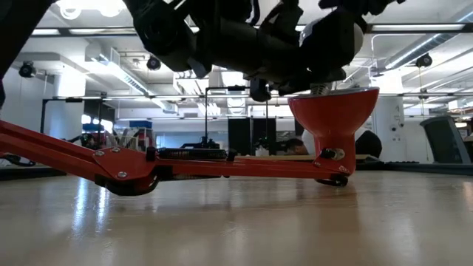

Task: Screw lightbulb
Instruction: Insert the light bulb into the red lamp

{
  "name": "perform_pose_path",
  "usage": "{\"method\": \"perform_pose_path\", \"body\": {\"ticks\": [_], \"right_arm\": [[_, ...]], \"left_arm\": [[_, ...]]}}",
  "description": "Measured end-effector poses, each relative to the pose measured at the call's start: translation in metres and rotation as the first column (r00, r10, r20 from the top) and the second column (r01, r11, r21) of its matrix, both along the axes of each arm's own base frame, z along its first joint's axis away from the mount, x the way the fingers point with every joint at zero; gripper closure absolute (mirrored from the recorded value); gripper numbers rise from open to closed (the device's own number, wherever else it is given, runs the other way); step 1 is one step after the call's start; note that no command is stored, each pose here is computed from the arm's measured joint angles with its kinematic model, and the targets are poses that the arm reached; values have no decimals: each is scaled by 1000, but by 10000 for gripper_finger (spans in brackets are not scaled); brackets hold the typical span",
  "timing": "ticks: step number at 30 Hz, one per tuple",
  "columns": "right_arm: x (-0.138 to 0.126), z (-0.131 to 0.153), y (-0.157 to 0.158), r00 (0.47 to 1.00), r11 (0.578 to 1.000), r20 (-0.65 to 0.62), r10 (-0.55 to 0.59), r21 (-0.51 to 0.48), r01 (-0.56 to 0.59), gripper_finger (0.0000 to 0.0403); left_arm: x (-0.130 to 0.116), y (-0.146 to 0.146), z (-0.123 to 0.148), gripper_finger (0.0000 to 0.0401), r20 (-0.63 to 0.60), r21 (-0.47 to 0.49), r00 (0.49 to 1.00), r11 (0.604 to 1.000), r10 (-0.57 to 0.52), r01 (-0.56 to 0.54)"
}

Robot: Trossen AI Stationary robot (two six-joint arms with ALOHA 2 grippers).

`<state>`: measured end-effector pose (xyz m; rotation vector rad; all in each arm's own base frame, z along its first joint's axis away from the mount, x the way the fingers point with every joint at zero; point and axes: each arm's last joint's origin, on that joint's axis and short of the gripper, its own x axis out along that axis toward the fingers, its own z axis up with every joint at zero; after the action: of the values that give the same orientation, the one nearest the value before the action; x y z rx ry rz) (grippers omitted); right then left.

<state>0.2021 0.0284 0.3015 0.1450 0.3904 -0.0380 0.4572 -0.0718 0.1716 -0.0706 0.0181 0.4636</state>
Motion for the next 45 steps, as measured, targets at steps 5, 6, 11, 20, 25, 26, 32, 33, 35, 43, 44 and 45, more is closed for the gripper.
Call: {"method": "perform_pose_path", "body": {"ticks": [5,6,11,20,25,26,32,33,35,43,44,45], "right_arm": [[-8,6,-1,999,1000,39,-7,16,7,210],[-11,8,-2,999,1000,49,-7,18,6,218],[-19,-1,-4,999,1000,39,-24,6,23,257],[1,-18,4,997,996,-7,78,36,-77,313],[8,-23,7,995,995,-17,95,24,-94,324],[8,-24,7,995,995,-27,96,22,-96,324],[8,-28,9,991,993,-60,119,-17,-120,308],[8,-29,10,991,992,-64,121,-22,-123,304],[8,-30,10,989,991,-77,127,-25,-129,298],[7,-32,12,980,983,-96,176,-35,-180,282],[7,-32,12,979,982,-97,179,-38,-183,282],[7,-33,12,979,981,-94,182,-44,-187,282]], "left_arm": [[0,-1,0,262,5,-1,1000,1000,-5,5],[0,-1,0,262,5,-1,1000,1000,-13,13],[0,-1,1,262,7,1,1000,1000,-20,20],[1,-3,0,261,-11,0,997,997,-72,72],[6,0,1,247,-58,9,996,997,-73,73],[7,2,2,244,-68,10,995,997,-70,70],[14,12,6,231,-136,18,990,999,-43,46],[15,14,6,229,-146,19,989,999,-40,43],[16,14,7,224,-164,22,986,999,-36,40],[24,13,19,197,-244,32,967,996,-76,86],[25,13,20,192,-263,35,962,996,-75,87],[25,13,22,187,-277,37,958,996,-74,87]]}}
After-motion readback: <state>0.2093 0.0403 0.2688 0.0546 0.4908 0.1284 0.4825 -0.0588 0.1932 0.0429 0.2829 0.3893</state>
